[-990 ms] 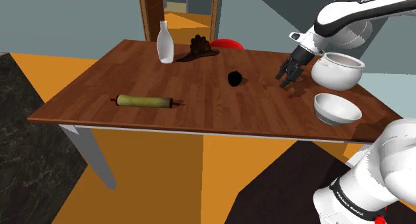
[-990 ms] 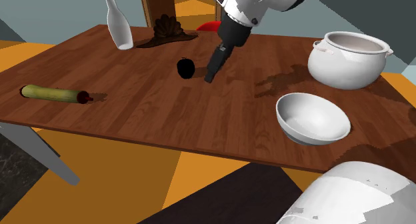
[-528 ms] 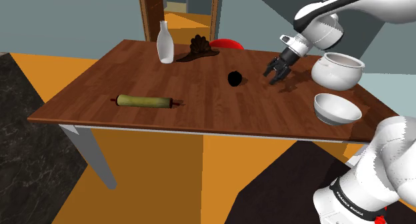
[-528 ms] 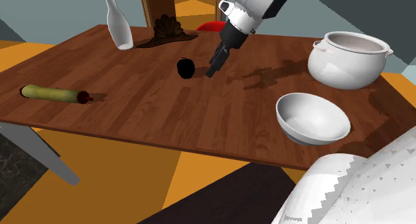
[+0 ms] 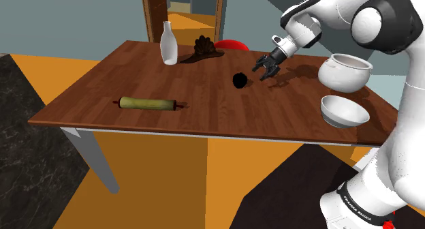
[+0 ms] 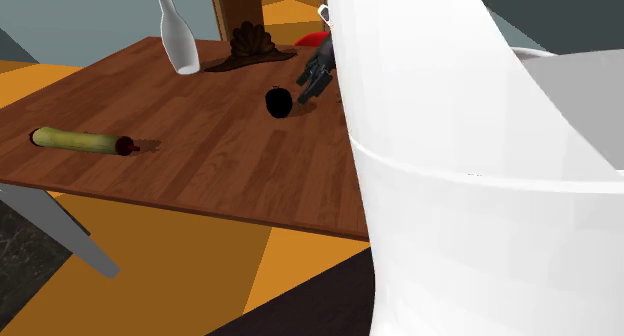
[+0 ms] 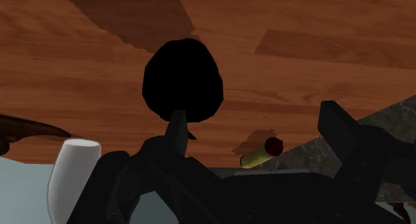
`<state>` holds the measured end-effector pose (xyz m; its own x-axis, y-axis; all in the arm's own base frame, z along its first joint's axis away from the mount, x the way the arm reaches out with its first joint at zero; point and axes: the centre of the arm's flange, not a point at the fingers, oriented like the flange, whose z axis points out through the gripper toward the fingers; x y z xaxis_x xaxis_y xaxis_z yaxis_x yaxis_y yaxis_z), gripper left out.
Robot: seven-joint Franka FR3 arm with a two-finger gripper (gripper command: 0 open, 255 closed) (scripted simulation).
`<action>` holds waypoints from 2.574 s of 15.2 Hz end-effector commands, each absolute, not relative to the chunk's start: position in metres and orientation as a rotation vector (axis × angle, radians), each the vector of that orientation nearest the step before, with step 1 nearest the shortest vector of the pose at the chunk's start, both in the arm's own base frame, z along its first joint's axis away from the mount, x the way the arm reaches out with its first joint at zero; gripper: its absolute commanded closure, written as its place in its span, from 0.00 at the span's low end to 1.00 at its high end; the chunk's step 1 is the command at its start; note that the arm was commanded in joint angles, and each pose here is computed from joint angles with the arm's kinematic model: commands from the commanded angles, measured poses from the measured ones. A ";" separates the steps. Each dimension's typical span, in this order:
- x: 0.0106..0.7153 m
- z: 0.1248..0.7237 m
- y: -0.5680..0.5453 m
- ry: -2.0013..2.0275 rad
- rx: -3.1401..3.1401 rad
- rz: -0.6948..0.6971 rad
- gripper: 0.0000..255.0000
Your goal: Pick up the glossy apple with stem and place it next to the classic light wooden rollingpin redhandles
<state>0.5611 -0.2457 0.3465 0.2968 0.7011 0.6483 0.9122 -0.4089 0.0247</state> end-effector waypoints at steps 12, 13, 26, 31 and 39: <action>0.637 0.302 -0.228 -1.572 -2.039 -0.959 0.00; 0.637 0.302 -0.228 -1.572 -2.039 -0.959 0.00; 0.637 0.302 -0.228 -1.572 -2.039 -0.959 1.00; 0.637 0.313 -0.228 -1.572 -2.039 -0.959 1.00; 0.637 0.355 -0.228 -1.572 -2.039 -0.959 1.00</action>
<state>0.6362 -0.2276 0.3489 0.1360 0.6825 0.7182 0.9509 -0.2934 0.0988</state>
